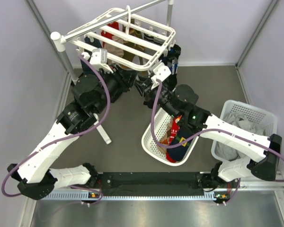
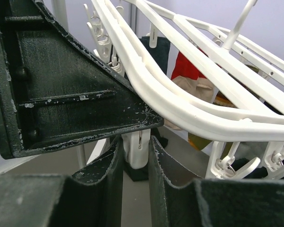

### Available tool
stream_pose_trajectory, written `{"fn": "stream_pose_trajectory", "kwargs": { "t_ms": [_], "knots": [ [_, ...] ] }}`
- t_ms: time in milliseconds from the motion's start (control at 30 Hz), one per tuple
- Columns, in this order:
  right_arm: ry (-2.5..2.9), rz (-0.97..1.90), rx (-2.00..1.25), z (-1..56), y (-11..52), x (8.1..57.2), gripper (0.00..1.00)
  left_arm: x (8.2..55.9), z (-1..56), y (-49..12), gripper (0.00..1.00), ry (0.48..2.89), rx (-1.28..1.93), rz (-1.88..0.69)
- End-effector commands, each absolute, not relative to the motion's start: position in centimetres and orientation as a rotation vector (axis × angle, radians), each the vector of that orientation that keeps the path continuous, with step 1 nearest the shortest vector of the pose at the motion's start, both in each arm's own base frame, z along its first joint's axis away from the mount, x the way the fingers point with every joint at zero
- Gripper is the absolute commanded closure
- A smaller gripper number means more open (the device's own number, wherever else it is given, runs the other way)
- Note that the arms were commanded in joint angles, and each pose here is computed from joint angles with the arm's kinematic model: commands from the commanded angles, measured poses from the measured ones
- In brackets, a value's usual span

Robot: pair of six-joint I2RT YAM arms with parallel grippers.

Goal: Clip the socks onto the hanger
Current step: Open the clamp at the hanger.

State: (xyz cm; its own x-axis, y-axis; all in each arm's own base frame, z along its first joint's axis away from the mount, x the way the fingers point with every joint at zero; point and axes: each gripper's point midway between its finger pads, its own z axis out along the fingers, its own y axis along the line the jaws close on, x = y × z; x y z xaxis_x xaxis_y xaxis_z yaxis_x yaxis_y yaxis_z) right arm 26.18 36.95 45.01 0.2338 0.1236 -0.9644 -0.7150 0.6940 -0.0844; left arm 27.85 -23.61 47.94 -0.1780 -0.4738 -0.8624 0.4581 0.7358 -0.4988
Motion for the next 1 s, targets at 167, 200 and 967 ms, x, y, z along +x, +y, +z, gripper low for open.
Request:
{"fn": "stream_pose_trajectory", "kwargs": {
  "t_ms": [167,200,967],
  "knots": [
    [1.279,0.674,-0.555,43.9,36.6,25.2,0.70,28.4,48.6,-21.9,0.94,1.529,-0.043,-0.729],
    [1.293,0.678,-0.542,43.8,36.3,25.2,0.65,28.4,48.4,-21.9,0.96,1.531,-0.041,-0.719],
    [2.316,0.254,-0.008,23.2,18.6,21.8,0.16,29.0,46.3,-21.9,1.00,1.567,0.072,-0.600]
  ]
}}
